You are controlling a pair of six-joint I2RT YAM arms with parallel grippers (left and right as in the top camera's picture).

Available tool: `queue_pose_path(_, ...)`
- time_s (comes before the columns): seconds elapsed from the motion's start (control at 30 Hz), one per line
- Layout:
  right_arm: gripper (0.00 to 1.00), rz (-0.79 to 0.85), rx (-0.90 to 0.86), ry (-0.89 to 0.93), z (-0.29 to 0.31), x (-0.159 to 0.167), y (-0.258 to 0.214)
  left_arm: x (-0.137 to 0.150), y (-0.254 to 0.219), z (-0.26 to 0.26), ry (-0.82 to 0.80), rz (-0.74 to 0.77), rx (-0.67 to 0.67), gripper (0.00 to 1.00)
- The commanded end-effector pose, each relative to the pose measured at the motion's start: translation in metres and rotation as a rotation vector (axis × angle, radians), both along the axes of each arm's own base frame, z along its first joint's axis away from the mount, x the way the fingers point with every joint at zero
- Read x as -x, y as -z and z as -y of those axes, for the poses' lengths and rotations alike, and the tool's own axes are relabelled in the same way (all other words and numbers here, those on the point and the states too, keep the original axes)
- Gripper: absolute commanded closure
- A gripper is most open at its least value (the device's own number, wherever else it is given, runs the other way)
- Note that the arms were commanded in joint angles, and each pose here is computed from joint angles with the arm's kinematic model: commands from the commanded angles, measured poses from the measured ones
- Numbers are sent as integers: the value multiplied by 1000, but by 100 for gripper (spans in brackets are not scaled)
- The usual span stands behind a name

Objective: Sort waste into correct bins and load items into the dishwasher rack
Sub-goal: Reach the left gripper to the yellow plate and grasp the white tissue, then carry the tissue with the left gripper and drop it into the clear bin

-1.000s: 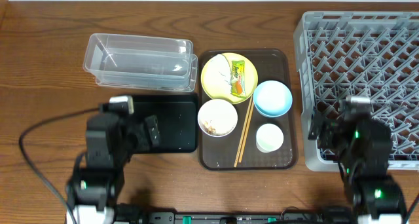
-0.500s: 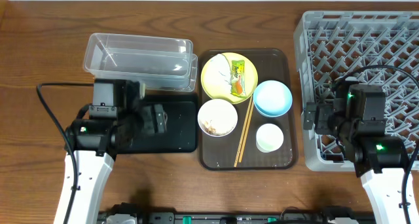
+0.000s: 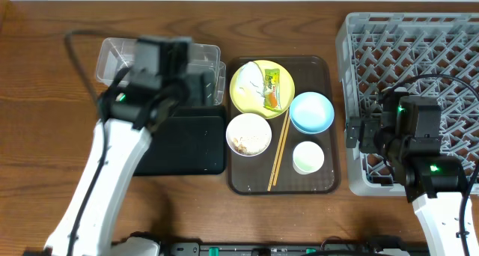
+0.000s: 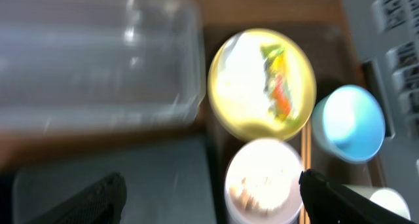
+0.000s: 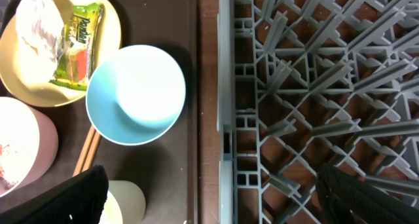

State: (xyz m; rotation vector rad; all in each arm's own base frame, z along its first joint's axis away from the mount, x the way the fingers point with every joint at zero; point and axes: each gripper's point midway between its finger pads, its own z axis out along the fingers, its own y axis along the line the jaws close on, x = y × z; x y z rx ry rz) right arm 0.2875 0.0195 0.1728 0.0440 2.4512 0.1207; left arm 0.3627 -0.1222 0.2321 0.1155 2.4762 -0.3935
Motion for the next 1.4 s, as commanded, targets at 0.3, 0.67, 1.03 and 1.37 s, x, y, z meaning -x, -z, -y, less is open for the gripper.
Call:
queue_pose_path(0.3,1,31,0,-16,-3,-4,-12,-76,52,81,79,138,-146,16)
queue_pose_path(0.67,1,22,-4,-13,-4,-4,-10,-103,146,116,132,82,-181,18)
queue_pose_path(1.03,1,16,-6,-15,-4,-3,-9,-104,205,117,141,6,-215,30)
queue_pose_path(1.37,1,11,-5,-15,-4,-2,-8,-102,196,116,140,6,-215,94)
